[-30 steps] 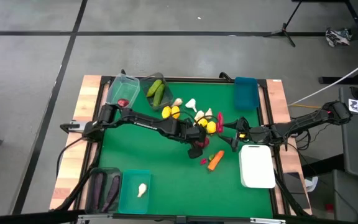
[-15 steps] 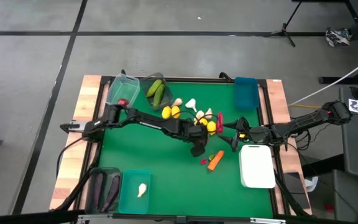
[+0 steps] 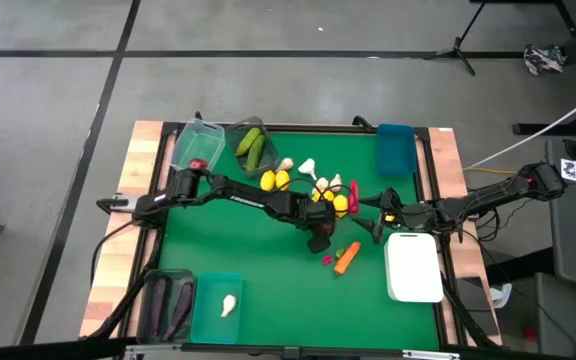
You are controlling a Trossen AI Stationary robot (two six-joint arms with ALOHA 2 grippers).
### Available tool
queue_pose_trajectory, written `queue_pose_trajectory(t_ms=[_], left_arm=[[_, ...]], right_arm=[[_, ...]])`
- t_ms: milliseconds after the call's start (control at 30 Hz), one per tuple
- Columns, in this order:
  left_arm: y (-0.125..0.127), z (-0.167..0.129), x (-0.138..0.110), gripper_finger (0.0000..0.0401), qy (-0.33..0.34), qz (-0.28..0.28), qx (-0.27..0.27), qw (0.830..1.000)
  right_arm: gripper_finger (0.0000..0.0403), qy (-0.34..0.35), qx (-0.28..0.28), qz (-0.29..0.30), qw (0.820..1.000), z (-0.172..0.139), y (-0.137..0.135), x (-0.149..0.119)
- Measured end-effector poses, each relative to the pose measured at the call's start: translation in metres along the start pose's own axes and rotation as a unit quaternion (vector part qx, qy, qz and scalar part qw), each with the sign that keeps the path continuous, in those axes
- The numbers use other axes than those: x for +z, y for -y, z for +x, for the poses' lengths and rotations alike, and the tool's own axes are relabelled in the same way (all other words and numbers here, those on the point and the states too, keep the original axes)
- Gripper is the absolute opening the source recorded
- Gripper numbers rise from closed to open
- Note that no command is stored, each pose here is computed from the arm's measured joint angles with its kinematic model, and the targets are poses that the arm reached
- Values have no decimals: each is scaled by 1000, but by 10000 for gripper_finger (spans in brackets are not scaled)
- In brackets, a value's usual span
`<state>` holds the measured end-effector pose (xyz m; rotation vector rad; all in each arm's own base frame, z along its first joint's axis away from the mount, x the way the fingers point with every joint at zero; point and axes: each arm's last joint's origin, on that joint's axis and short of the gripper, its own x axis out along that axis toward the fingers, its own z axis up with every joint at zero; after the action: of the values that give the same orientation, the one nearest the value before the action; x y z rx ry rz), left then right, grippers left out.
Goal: Sort produce into baskets
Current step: Put the apple into the transparent bin
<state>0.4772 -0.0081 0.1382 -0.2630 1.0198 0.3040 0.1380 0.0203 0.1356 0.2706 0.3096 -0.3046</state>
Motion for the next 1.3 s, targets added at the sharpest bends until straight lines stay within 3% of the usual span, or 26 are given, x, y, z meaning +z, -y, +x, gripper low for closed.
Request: queue_pose_trajectory(t_ms=[167, 467, 667, 967, 1300], left_arm=[[0, -4, 1, 296, 1, -7, 0, 1000], [-3, -41, 12, 301, 29, -6, 31, 999], [-21, -94, 11, 303, 13, -32, 142, 989], [-89, -181, 2, 304, -34, -121, 307, 944], [-197, -234, 2, 305, -53, -227, 381, 895]], right_arm=[[337, 0, 0, 3, 1000, 0, 0, 0], [337, -3, -3, 2, 1000, 0, 0, -1], [337, -3, -3, 2, 1000, 0, 0, -1], [337, -5, -4, 1, 1000, 0, 1, -1], [337, -11, -9, 7, 1000, 0, 1, -3]])
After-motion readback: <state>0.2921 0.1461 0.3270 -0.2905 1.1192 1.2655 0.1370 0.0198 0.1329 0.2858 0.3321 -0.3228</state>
